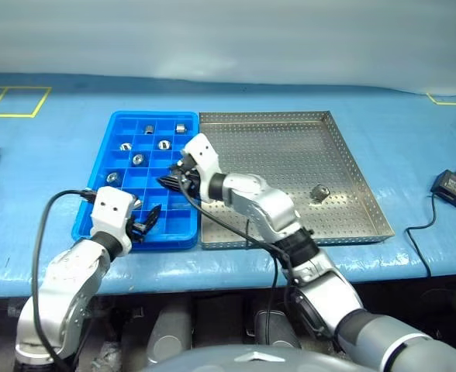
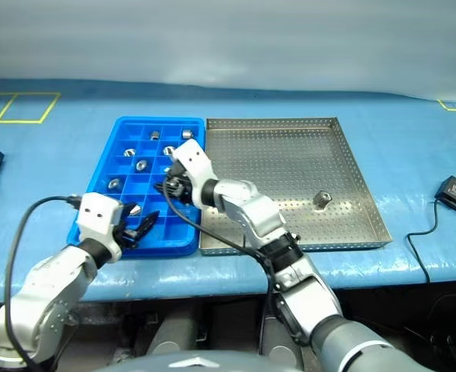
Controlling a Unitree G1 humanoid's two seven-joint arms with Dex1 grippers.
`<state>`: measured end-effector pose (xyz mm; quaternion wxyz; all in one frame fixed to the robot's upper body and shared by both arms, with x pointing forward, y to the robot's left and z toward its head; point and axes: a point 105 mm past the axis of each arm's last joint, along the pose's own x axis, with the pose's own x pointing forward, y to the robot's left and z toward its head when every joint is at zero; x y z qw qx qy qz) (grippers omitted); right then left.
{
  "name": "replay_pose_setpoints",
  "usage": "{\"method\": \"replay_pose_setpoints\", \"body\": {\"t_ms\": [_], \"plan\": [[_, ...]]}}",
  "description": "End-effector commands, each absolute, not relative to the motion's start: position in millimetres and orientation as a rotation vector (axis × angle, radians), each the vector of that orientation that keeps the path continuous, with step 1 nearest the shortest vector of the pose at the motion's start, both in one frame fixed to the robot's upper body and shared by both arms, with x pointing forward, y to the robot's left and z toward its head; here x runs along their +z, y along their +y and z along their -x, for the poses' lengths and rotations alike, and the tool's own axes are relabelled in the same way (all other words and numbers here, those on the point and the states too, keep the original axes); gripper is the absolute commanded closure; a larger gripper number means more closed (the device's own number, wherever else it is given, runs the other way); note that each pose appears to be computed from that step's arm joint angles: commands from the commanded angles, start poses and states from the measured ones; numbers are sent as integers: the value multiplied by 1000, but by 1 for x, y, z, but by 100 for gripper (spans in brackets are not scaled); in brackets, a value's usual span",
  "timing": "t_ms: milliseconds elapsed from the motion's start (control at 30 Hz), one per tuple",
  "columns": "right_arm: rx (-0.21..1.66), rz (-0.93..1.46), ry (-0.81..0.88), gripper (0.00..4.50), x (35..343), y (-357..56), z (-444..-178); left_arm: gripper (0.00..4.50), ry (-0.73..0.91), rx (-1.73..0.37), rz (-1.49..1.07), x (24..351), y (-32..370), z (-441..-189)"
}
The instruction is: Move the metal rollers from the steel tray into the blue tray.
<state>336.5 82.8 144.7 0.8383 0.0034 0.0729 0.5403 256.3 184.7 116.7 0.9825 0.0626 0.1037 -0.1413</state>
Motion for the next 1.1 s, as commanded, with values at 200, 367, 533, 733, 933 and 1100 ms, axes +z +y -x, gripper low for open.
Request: {"method": "replay_pose_setpoints", "body": {"t_ms": [200,367,533,733,933,1100], "plan": [[1112,-7,106,276,148,100,-366,155,138,-267,-100,130,180,-244],[1069,3,110,276,142,101,-379,155,145,-275,-95,127,175,-244],[1065,-10,74,114,148,102,-382,155,151,-283,-98,125,172,-245],[1022,-47,54,46,150,92,-385,155,158,-316,-99,122,166,-252],[981,-36,57,46,148,78,-387,155,160,-355,-93,120,159,-258],[920,30,39,46,152,58,-388,155,144,-400,-79,122,150,-263]]}}
